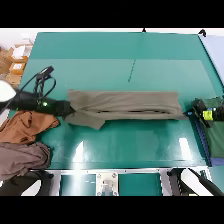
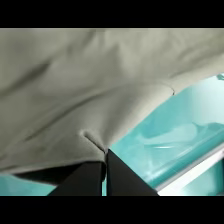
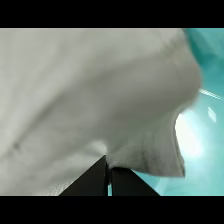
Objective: Fold the shirts.
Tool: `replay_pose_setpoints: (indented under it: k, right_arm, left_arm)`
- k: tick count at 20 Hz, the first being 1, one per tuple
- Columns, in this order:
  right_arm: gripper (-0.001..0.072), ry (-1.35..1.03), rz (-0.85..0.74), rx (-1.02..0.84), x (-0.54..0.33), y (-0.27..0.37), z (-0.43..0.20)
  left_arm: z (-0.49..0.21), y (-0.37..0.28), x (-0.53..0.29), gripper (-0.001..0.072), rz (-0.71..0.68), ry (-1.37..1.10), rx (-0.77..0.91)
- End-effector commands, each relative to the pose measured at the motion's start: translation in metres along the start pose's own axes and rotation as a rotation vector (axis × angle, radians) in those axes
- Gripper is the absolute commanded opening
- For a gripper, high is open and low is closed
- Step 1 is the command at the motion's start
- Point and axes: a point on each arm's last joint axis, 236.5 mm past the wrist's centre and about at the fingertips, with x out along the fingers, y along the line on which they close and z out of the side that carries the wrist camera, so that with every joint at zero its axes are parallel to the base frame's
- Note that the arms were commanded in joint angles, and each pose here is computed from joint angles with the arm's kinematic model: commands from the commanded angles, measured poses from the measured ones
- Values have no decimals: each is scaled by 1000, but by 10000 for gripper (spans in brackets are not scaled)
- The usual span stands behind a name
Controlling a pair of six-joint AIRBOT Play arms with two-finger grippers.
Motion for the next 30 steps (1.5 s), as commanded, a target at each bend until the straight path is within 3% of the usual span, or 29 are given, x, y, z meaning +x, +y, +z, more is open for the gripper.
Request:
replay_pose_setpoints:
  k: [1,9,10,11,12,13,14,15,21,22,23,25,30]
  right_arm:
    - [14,-20,54,-52,12,36,36]
    - [15,60,45,-28,101,54,106]
    - [71,73,66,-3,115,57,113]
    - [265,88,93,22,127,60,119]
    - [456,97,114,36,131,64,126]
    - [512,96,135,24,127,70,136]
    - [512,92,148,-22,115,74,145]
    - [512,88,155,-84,97,77,153]
    - [513,246,-27,-228,64,-10,136]
    - [513,266,-25,-241,70,-17,130]
    - [513,291,-21,-259,78,-24,123]
    - [547,329,-16,-268,93,-34,118]
    - [547,413,71,-269,132,-33,102]
  left_arm:
    - [43,15,16,24,30,9,49]
    - [148,67,87,27,85,-49,82]
    - [161,75,98,27,93,-69,78]
    - [171,82,107,29,101,-82,76]
    - [181,87,111,245,109,-99,80]
    - [192,87,108,646,118,-133,89]
    - [205,89,98,713,140,-172,107]
    - [217,90,82,715,156,-200,121]
    - [208,99,31,712,149,-109,58]
    - [201,98,32,558,144,-81,56]
    - [197,96,32,285,137,-63,59]
    - [196,89,35,27,117,-58,60]
    - [192,73,39,26,39,-48,33]
